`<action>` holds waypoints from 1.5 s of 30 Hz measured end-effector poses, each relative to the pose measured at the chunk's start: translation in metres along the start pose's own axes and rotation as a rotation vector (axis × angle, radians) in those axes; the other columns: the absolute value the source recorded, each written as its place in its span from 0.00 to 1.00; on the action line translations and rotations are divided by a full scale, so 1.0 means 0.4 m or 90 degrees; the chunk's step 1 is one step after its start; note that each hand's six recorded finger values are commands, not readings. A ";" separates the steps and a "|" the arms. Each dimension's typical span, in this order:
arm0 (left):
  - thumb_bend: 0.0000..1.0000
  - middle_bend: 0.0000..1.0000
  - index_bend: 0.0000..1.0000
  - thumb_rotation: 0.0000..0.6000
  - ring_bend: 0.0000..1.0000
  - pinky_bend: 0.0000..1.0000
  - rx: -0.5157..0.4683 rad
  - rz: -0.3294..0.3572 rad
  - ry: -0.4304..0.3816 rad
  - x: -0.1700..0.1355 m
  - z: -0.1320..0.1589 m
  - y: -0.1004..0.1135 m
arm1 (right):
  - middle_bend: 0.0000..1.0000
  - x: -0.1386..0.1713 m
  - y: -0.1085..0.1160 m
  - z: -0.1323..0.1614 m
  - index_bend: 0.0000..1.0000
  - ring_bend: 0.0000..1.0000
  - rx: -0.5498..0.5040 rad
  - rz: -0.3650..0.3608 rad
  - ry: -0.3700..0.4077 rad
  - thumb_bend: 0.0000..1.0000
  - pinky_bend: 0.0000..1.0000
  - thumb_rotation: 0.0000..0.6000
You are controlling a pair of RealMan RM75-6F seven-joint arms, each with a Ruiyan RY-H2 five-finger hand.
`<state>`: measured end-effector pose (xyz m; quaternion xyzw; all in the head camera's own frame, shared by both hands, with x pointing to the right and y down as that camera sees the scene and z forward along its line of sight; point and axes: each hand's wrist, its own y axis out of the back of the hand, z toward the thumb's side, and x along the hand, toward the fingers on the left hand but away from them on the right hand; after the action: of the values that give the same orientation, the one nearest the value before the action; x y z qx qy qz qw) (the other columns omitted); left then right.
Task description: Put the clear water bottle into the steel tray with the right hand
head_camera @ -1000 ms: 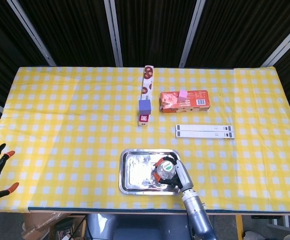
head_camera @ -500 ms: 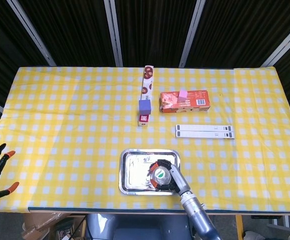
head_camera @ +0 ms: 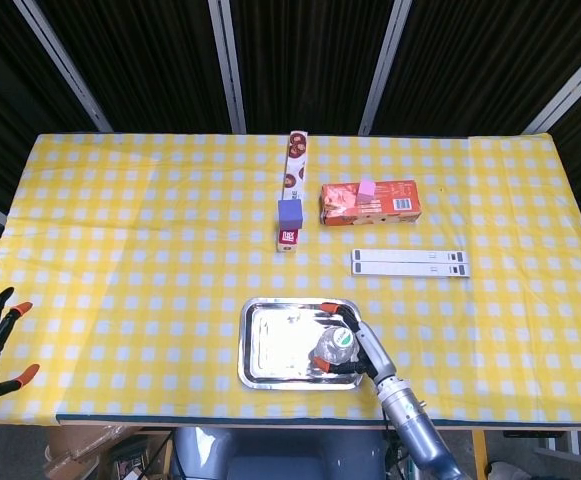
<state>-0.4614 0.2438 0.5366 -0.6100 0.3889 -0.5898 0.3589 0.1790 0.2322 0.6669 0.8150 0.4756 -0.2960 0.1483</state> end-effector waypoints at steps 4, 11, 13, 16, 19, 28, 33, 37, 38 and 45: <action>0.22 0.00 0.17 1.00 0.00 0.00 0.001 0.001 0.000 0.000 0.001 0.000 | 0.12 0.015 0.038 -0.003 0.19 0.00 0.011 -0.007 -0.003 0.29 0.00 1.00; 0.22 0.00 0.17 1.00 0.00 0.00 0.004 -0.001 -0.001 -0.001 0.005 -0.003 | 0.11 0.079 0.106 -0.023 0.19 0.00 0.031 0.002 -0.012 0.29 0.00 1.00; 0.22 0.00 0.17 1.00 0.00 0.00 0.005 0.000 -0.001 -0.002 0.006 -0.003 | 0.11 0.103 0.125 -0.032 0.19 0.00 0.030 0.009 -0.017 0.29 0.00 1.00; 0.22 0.00 0.17 1.00 0.00 0.00 0.004 0.001 0.000 -0.004 0.006 -0.002 | 0.11 0.137 0.142 -0.046 0.19 0.00 0.022 0.023 -0.021 0.29 0.00 1.00; 0.22 0.00 0.17 1.00 0.00 0.00 0.005 0.002 0.001 -0.003 0.005 -0.002 | 0.11 0.175 0.167 -0.064 0.19 0.00 0.020 0.037 -0.027 0.29 0.00 1.00; 0.22 0.00 0.17 1.00 0.00 0.00 0.007 0.002 -0.001 -0.006 0.010 -0.004 | 0.11 0.253 0.296 -0.107 0.19 0.00 0.133 0.035 -0.051 0.29 0.00 1.00; 0.22 0.00 0.17 1.00 0.00 0.00 0.005 0.003 0.002 -0.006 0.006 -0.002 | 0.06 0.264 0.352 -0.121 0.07 0.00 0.292 -0.021 -0.053 0.29 0.00 1.00; 0.22 0.00 0.17 1.00 0.00 0.00 0.005 0.001 0.003 -0.005 0.005 -0.003 | 0.02 0.273 0.397 -0.126 0.03 0.00 0.470 -0.089 -0.059 0.24 0.00 1.00; 0.22 0.00 0.17 1.00 0.00 0.00 0.005 0.001 0.002 -0.005 0.006 -0.003 | 0.02 0.276 0.407 -0.127 0.03 0.00 0.514 -0.105 -0.064 0.23 0.00 1.00; 0.22 0.00 0.17 1.00 0.00 0.00 0.005 -0.002 -0.001 -0.005 0.007 -0.005 | 0.02 0.320 0.478 -0.114 0.04 0.00 0.790 -0.247 -0.128 0.23 0.00 1.00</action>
<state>-0.4586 0.2464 0.5373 -0.6095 0.3857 -0.5913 0.3607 0.4072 0.2478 0.6149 0.6171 0.3389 -0.6114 -0.3613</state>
